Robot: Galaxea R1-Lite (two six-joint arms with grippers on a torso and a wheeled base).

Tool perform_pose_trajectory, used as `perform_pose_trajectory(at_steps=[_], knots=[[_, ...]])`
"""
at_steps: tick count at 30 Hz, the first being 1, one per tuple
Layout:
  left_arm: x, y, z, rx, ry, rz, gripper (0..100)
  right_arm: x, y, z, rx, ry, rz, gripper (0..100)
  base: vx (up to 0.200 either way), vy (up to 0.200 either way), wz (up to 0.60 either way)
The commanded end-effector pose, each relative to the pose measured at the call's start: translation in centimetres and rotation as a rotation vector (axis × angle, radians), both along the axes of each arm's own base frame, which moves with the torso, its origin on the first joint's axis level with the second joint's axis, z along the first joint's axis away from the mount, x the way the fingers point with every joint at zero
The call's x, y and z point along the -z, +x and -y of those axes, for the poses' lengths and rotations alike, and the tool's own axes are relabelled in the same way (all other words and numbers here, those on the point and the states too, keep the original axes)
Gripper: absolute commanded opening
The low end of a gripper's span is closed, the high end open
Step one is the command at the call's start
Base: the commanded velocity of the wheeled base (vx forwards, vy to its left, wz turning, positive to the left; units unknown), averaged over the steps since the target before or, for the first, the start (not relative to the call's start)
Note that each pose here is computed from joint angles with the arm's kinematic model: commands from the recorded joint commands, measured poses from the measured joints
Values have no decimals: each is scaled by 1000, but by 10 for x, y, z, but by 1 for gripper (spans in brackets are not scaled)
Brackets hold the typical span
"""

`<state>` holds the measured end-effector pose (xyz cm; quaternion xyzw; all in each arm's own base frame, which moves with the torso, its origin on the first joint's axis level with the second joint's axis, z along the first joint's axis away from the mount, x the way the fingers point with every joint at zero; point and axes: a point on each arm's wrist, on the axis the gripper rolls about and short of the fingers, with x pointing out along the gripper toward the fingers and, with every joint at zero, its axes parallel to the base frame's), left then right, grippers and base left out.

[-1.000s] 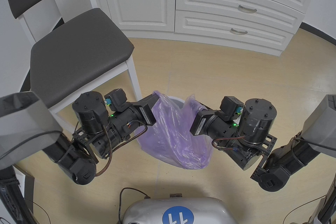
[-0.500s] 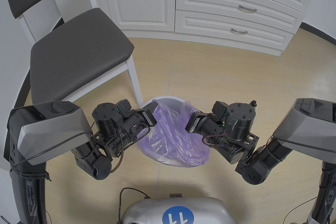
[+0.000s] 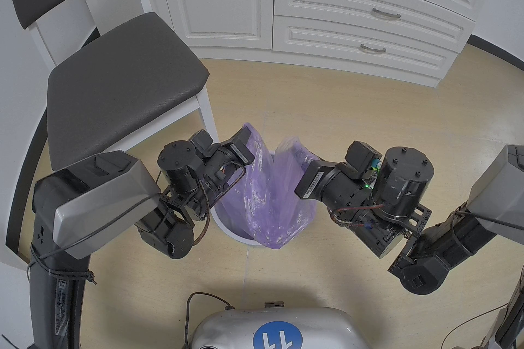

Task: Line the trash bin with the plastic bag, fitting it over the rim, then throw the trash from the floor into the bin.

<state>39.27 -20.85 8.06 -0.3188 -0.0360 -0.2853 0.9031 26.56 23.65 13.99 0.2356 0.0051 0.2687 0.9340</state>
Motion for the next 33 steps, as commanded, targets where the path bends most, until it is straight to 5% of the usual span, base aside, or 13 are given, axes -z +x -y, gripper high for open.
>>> perform_pose_trajectory(at_steps=[1, 16, 25, 33], knots=[[25, 3, 8, 11, 18, -44, 0, 5, -5, -4, -17, -9, -9, 0, 0, 0, 0], [36, -9, 14, -10, 30, -97, 0, 47, 10, -14, -23, -77, -89, 0, 0, 0, 0], [35, -10, 0, -64, 6, -129, 0, 87, 32, -39, -37, 36, -154, 0, 0, 0, 0], [38, -8, 1, -62, -3, -137, 0, 89, 61, -23, 32, 76, -144, 0, 0, 0, 0]])
